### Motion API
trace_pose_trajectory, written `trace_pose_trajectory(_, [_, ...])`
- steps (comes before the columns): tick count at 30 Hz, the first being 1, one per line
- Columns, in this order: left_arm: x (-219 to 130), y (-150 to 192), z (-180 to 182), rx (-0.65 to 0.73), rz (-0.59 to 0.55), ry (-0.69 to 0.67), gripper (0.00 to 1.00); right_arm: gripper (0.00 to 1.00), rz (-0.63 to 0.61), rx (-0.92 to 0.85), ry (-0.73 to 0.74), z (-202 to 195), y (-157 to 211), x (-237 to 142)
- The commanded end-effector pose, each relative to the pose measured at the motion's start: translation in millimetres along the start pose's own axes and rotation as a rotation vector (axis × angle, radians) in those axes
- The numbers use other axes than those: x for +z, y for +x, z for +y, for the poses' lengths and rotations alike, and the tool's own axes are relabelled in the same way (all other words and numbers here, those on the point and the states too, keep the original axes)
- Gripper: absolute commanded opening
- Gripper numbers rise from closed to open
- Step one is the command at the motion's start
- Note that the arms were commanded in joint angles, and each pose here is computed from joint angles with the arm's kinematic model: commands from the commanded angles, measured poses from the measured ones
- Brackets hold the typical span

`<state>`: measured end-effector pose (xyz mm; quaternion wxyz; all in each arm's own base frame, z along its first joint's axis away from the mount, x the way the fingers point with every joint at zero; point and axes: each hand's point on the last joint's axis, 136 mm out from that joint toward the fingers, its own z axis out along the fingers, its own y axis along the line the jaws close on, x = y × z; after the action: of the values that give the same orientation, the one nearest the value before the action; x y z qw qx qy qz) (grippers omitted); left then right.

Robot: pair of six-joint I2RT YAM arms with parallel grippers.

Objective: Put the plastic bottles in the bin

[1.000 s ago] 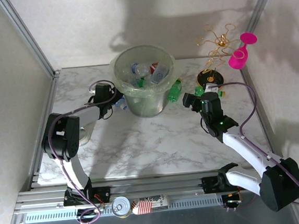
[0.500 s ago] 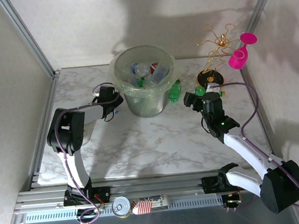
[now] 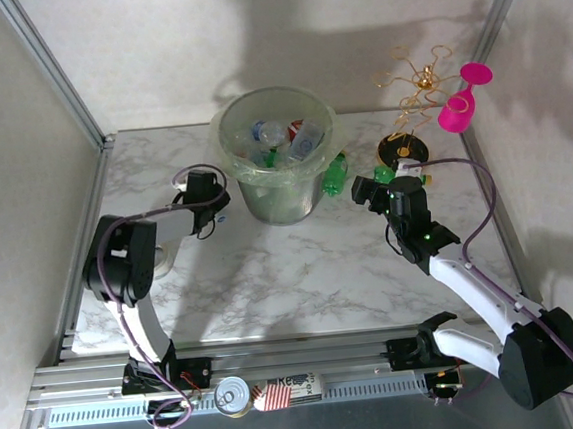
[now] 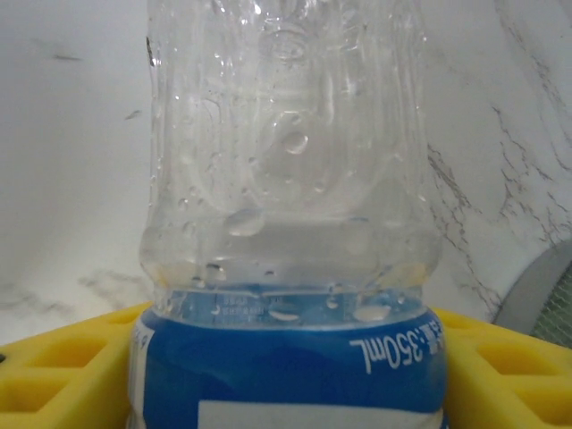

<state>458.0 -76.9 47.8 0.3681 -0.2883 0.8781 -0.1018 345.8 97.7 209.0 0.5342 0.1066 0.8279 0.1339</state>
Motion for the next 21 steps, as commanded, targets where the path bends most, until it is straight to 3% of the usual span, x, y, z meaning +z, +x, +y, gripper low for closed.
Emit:
trace_pose_trajectory(1, [-39.9, -32.7, -11.8, -0.021, -0.124, 0.058, 0.61, 0.99, 0.022, 0.021, -0.031, 3.4, 8.5, 7.9])
trace_pose_trajectory(15, [-230.3, -121.5, -47.5, -0.135, -0.474, 0.417, 0.59, 0.99, 0.064, 0.056, -0.088, 11.4, 29.3, 28.1])
trace_pose_trajectory(21, [-286.2, -146.1, -90.0, -0.105, -0.524, 0.61, 0.59, 0.99, 0.075, 0.053, -0.091, 12.5, 31.7, 30.8])
